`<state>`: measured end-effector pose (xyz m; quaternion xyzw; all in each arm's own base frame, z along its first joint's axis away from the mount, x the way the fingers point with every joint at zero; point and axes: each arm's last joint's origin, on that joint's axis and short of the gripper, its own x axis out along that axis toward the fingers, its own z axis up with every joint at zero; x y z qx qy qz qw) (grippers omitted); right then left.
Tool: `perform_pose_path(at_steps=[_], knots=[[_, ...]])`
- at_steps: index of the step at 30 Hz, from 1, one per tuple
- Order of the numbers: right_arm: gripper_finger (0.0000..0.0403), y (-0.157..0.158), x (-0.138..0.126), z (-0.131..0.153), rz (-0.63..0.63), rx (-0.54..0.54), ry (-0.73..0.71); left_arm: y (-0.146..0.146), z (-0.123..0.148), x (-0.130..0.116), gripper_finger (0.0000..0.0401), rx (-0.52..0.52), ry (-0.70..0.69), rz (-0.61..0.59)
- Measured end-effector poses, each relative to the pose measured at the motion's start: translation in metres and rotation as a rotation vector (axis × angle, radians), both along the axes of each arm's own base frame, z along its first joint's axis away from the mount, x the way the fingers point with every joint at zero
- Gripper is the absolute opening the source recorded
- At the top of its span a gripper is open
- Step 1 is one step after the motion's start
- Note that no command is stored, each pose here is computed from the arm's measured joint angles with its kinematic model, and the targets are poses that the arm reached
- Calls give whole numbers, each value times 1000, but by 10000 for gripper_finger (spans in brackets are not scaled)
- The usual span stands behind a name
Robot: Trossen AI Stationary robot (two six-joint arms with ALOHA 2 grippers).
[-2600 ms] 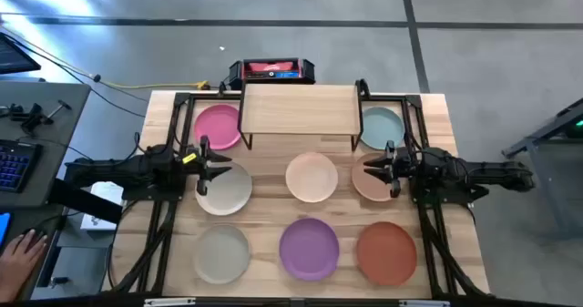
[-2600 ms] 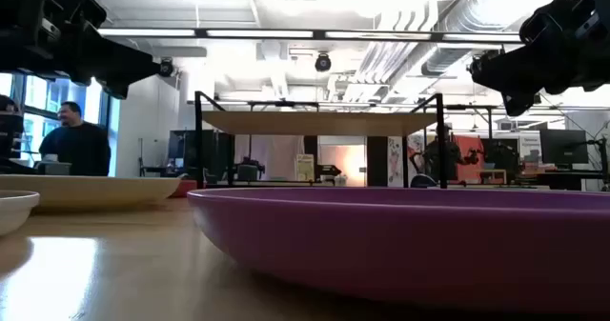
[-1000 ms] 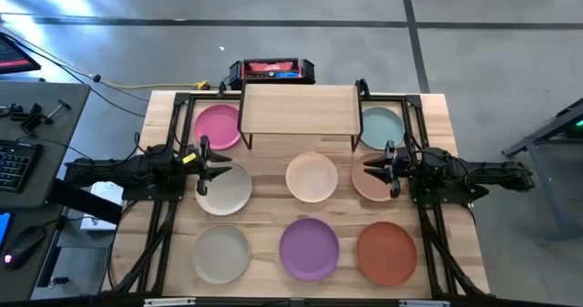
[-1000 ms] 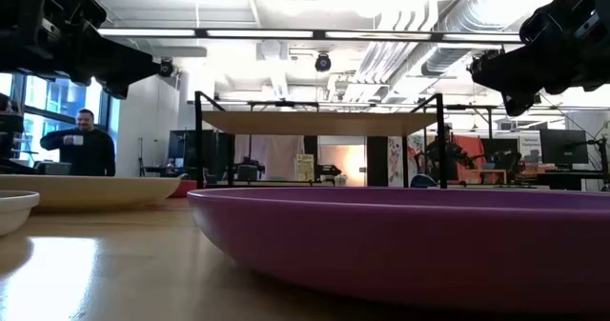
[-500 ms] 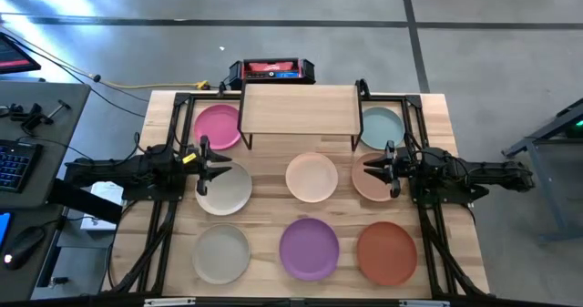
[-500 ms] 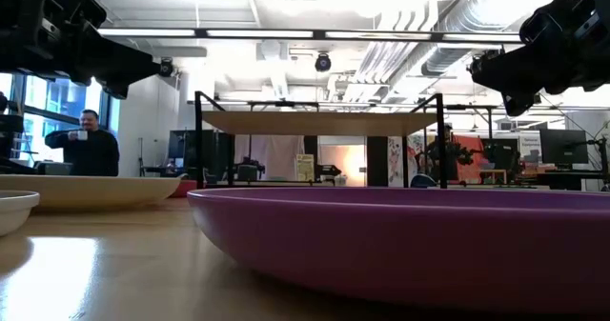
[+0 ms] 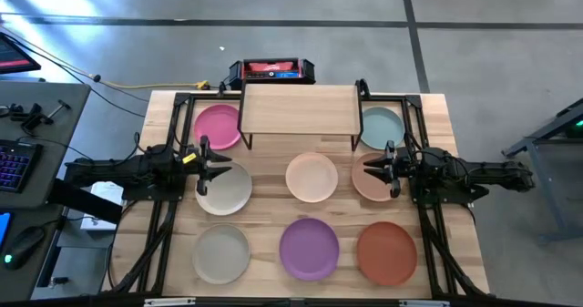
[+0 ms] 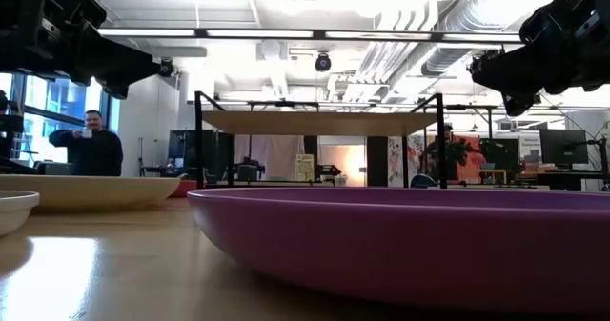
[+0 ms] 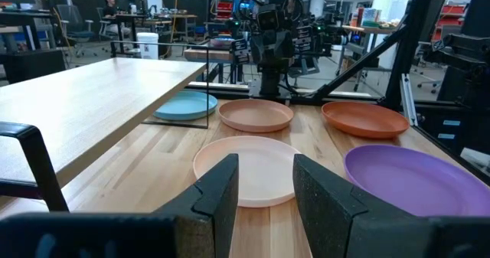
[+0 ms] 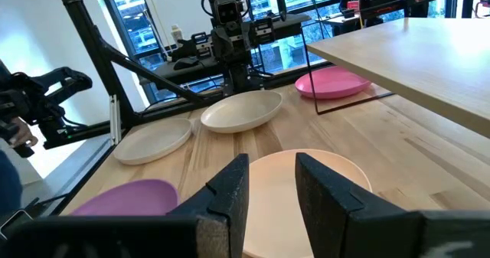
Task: Place and stack plates onto a shelf
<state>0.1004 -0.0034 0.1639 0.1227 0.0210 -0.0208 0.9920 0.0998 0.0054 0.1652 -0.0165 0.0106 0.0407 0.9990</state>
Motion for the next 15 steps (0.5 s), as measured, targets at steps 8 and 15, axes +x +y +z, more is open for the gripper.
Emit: perform_pose_path(at_steps=[8,15], knots=[[94,0,0,0,0,0,0,0,0,0,113,-7,-4,1],[94,0,0,0,0,0,0,1,4,0,113,-85,-49,25]])
